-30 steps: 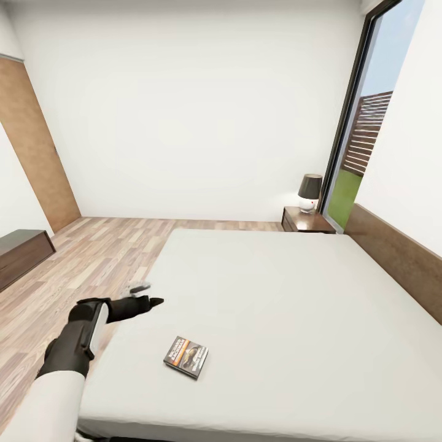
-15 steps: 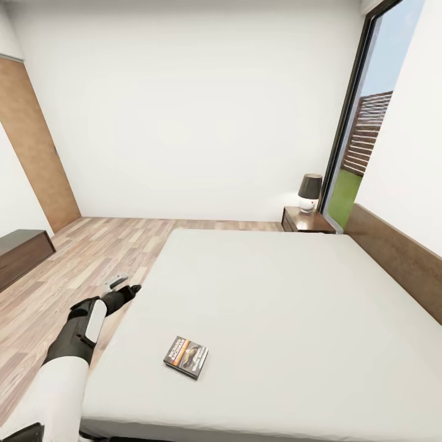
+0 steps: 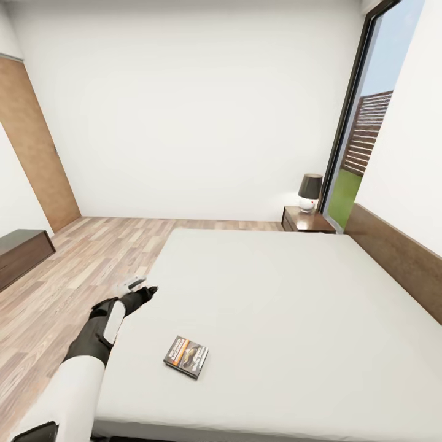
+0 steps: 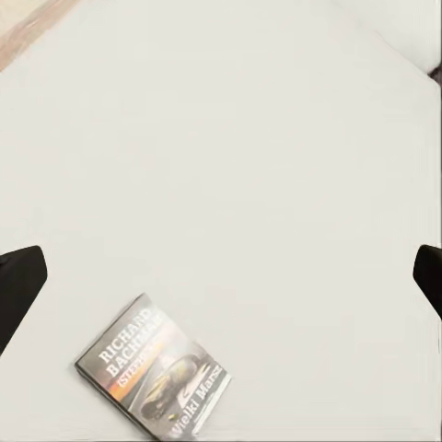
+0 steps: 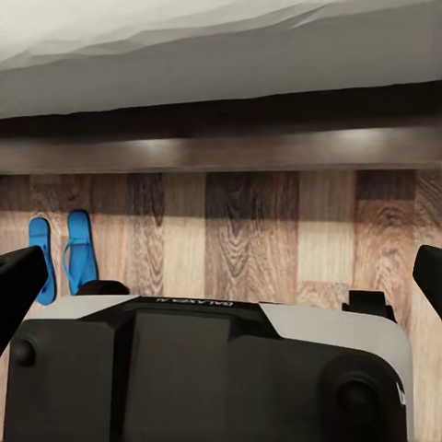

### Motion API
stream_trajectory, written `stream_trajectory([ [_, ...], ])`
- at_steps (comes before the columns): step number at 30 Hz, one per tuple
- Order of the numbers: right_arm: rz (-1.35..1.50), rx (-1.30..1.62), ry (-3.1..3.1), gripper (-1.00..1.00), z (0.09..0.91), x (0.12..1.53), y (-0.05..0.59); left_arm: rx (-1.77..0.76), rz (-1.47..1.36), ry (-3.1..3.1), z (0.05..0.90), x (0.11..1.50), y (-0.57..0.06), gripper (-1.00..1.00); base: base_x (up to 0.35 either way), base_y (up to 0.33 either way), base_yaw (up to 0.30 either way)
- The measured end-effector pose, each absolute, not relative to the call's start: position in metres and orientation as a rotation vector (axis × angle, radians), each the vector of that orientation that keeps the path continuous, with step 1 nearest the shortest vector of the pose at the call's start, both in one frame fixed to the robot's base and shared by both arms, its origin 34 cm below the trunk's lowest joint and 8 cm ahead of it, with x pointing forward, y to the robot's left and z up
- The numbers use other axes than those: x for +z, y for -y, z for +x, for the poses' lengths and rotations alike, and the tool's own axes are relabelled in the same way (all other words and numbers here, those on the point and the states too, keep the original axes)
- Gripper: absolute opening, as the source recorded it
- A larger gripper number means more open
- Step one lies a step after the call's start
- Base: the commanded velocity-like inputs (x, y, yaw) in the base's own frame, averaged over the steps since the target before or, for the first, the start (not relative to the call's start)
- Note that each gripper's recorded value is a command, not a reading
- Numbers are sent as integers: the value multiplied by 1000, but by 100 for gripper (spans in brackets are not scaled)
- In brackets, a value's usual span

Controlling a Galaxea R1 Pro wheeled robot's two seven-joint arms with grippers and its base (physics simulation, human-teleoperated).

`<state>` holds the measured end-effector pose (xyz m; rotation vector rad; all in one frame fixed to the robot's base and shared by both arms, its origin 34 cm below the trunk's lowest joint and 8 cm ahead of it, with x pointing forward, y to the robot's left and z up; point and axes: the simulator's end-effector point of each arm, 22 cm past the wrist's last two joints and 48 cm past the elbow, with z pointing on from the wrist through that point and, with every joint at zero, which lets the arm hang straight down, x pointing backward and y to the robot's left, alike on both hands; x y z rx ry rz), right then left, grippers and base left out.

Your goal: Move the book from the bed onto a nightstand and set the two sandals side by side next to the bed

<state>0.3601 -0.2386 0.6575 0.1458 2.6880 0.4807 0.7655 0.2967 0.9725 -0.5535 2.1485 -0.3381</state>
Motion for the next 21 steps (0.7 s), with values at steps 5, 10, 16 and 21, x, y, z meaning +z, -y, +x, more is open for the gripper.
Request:
stream_trajectory([
  [5,148,481,-2695,100,358,656,239,-346,-479,-2177,768,969,-269,100,0,0,0],
  [10,151,469,-2706,100,355,654,247,-349,-469,-2188,767,964,-263,100,0,0,0],
  [16,155,447,-2718,100,351,651,259,-350,-470,-2198,767,958,-261,100,0,0,0],
  [21,157,446,-2727,100,348,649,260,-357,-471,-2206,767,953,-257,100,0,0,0],
])
